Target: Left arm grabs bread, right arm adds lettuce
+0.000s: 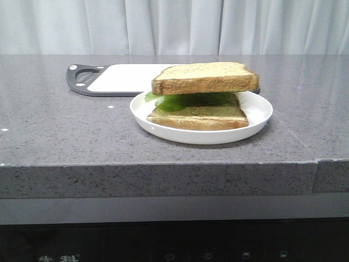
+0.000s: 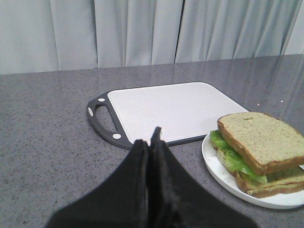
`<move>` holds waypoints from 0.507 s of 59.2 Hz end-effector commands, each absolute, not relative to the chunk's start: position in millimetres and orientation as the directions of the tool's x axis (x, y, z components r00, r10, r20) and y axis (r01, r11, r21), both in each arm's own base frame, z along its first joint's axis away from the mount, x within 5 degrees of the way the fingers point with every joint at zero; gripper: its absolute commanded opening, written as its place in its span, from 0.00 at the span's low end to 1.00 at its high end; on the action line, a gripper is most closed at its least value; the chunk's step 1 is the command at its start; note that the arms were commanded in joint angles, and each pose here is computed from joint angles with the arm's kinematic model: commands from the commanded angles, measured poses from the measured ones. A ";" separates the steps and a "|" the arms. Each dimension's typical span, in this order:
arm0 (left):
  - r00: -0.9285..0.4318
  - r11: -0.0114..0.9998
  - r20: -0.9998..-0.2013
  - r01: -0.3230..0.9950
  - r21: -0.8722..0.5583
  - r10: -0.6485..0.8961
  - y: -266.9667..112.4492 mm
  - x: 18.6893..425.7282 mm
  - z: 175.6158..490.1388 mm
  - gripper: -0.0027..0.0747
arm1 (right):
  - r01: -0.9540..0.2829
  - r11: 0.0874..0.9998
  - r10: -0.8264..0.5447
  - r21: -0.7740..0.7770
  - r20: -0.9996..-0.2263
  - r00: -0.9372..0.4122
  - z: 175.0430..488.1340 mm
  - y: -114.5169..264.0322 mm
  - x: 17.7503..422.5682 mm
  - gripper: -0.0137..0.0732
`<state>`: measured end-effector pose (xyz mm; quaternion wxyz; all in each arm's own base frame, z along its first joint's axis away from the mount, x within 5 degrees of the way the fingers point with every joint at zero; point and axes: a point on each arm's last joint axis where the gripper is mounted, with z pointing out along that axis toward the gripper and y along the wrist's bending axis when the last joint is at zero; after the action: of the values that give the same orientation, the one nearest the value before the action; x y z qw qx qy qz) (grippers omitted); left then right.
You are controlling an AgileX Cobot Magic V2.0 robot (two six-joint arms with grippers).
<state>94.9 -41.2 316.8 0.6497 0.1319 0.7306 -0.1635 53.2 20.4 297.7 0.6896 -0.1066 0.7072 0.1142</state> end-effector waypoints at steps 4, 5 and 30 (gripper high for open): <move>0.003 0.922 -0.997 0.380 -0.074 -0.082 -32.7 78.6 320.0 0.01 | -0.289 0.957 0.041 0.023 -0.998 0.057 311.0 18.2 51.9 0.09; 0.005 0.922 -0.997 0.380 -0.074 -0.082 -32.4 77.6 318.9 0.01 | -0.290 0.957 0.041 0.023 -0.998 0.056 310.9 18.3 51.9 0.09; 0.017 0.920 -0.996 0.385 -0.072 -0.086 -31.4 73.3 318.8 0.01 | -0.290 0.957 0.040 0.023 -0.998 0.054 310.7 18.3 51.9 0.09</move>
<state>72.4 -34.3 304.1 0.6741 0.1307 0.7077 -0.1664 52.3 20.4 296.2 0.6884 -0.1072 0.7081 0.1147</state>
